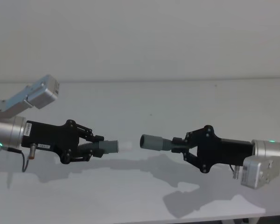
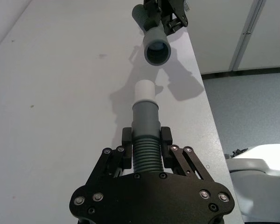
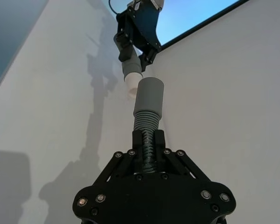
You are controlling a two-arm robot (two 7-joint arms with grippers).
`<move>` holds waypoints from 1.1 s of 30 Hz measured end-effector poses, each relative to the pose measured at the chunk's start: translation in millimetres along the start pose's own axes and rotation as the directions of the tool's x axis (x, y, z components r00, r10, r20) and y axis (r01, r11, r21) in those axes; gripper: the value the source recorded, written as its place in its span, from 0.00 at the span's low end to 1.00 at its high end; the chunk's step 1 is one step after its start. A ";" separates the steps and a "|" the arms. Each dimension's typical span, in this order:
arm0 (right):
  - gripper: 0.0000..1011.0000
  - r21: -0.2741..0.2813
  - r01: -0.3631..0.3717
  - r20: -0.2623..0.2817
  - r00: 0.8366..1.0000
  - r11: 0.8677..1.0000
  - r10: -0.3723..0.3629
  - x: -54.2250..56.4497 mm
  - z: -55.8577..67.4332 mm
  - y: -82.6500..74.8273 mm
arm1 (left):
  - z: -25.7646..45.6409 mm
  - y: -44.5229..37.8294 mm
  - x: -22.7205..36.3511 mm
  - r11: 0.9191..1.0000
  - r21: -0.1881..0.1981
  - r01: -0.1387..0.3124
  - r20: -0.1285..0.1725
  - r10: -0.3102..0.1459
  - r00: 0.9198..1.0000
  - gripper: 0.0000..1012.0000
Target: Use both hands to pick up one end of the pipe from the table, align the ends, and insert them.
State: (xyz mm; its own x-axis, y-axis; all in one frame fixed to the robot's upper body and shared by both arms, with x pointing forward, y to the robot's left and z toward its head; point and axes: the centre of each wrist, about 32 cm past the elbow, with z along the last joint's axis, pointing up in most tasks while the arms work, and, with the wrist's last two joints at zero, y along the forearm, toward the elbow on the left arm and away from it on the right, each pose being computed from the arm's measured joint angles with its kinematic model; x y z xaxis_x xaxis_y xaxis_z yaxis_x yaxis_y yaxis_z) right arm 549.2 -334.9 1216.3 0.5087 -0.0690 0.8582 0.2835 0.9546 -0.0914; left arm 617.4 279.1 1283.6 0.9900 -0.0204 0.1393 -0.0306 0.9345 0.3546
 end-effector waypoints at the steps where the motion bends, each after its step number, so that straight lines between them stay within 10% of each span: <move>1: 0.12 -0.001 -0.001 0.002 1.000 1.000 0.001 0.0 0.0 0.2 | 0.0 0.0 0.0 1.000 0.000 0.000 0.000 0.000 1.000 0.32; 33: 0.12 0.002 -0.044 0.042 0.998 0.999 0.044 -9.0 -3.4 9.6 | 0.0 0.0 0.0 1.000 0.000 0.000 0.000 0.000 1.000 0.32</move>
State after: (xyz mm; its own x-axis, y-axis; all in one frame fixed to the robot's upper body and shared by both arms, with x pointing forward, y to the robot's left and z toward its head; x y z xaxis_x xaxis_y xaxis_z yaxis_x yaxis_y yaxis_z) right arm 550.2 -326.1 1206.0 0.4865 -0.0147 0.8736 0.2594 0.9572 -0.1284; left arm 617.4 279.1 1283.6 0.9901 -0.0205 0.1392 -0.0305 0.9345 0.3546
